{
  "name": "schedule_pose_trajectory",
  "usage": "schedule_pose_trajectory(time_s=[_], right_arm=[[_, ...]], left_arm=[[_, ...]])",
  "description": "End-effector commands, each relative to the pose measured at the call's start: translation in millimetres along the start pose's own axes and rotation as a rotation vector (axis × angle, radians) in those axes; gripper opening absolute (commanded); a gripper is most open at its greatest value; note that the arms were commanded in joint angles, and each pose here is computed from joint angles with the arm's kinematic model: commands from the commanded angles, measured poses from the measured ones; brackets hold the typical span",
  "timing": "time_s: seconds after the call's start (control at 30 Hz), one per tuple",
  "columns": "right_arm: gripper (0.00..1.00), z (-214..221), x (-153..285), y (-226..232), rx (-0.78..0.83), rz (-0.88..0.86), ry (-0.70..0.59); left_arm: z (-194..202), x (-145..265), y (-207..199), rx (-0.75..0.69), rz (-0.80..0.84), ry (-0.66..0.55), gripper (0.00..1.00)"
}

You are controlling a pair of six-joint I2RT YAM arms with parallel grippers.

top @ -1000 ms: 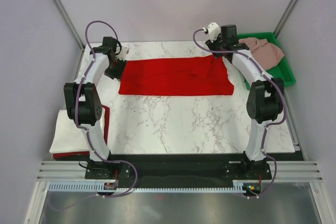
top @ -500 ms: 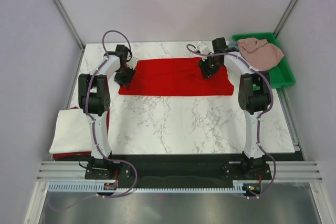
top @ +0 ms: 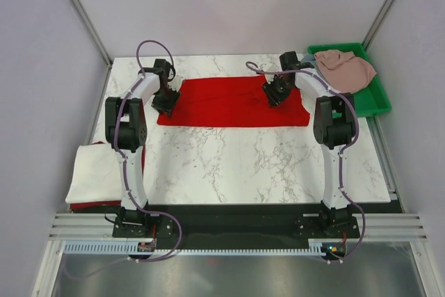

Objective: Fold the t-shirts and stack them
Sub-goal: Fold the tshirt

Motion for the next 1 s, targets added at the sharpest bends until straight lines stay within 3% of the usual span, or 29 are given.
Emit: schedule_pose_trajectory(time_s=[0.0, 0.13, 0.17, 0.47, 0.63, 0.73, 0.77, 0.83, 0.97], right_arm=[[0.46, -4, -5, -6, 0.018, -0.021, -0.021], [0.32, -5, -9, -9, 0.016, -0.025, -0.023], [0.25, -9, -7, -10, 0.023, -0.020, -0.035], [0.14, -42, 29, -20, 0.075, 0.062, -0.134], [0.14, -78, 43, -33, 0.118, 0.139, -0.253], [0.24, -97, 32, -43, 0.100, 0.192, -0.326], [0.33, -105, 29, -47, 0.087, 0.224, -0.359], [0.41, -114, 29, -57, 0.055, 0.306, -0.393], [0.42, -111, 43, -55, 0.028, 0.336, -0.381]], left_arm=[[-4, -8, -1, -0.028, 0.004, 0.006, 0.48], [-5, -8, -1, -0.028, 0.003, 0.003, 0.48], [-5, -7, 0, -0.028, 0.003, 0.003, 0.47], [-2, 3, 0, -0.023, -0.028, -0.001, 0.47], [3, 37, 4, -0.032, -0.102, -0.055, 0.47], [6, 64, 9, -0.068, -0.171, -0.108, 0.49], [8, 69, 9, -0.082, -0.181, -0.116, 0.53], [11, 83, 10, -0.129, -0.188, -0.136, 0.65], [15, 93, 9, -0.250, -0.159, -0.150, 0.63]])
Point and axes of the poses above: each gripper's point midway between its finger pads, its own x axis back along the fingers, its own y axis along the line the jaws close on, z = x × y, the point moved 10 cm from there along x, back along the fingers, and after that the axes turned 8 degrees about x, right-handed, at the moved point
